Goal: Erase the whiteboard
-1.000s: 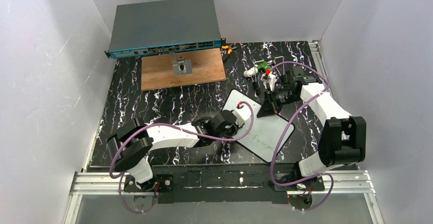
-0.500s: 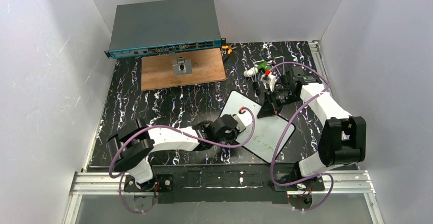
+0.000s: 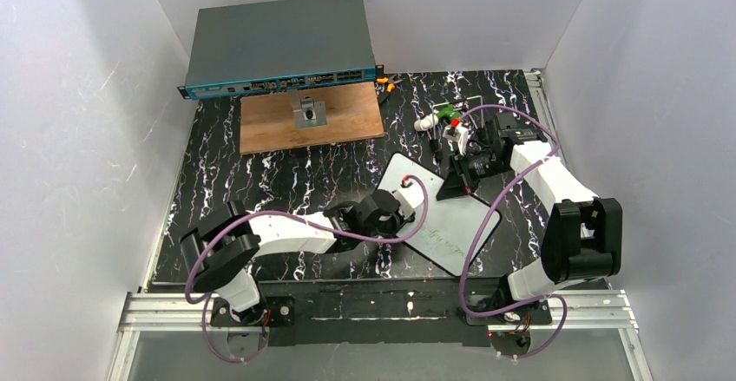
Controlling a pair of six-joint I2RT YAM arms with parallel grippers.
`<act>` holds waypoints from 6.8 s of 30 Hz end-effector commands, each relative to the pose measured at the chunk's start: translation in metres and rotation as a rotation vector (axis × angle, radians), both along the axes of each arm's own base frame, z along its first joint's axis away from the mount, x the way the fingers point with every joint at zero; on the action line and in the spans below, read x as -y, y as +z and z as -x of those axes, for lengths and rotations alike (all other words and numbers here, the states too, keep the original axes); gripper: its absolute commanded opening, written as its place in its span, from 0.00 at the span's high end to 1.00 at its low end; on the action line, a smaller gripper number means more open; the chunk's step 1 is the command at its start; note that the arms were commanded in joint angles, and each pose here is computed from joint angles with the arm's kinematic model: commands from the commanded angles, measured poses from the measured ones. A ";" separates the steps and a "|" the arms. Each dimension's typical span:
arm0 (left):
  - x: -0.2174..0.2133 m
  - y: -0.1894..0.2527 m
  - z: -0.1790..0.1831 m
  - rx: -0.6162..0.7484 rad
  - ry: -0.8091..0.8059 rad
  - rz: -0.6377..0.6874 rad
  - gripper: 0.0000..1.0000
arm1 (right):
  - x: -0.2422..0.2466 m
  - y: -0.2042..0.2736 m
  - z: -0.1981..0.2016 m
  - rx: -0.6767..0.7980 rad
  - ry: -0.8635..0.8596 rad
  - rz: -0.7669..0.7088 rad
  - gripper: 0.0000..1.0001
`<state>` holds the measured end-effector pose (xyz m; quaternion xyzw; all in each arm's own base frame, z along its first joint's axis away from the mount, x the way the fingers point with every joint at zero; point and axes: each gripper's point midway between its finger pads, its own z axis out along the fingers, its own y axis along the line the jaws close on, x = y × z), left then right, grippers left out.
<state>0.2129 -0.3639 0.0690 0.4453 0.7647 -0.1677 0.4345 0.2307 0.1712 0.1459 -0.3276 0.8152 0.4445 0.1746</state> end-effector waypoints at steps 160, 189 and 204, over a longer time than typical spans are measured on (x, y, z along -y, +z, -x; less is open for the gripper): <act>0.003 0.013 0.004 -0.041 0.206 0.210 1.00 | -0.012 0.022 0.000 0.054 0.049 -0.098 0.99; -0.002 0.009 -0.009 0.025 0.191 0.228 1.00 | -0.018 0.020 -0.002 0.011 0.029 -0.145 0.99; -0.004 0.014 -0.014 0.150 0.207 0.167 1.00 | -0.017 0.019 -0.002 0.013 0.033 -0.140 0.99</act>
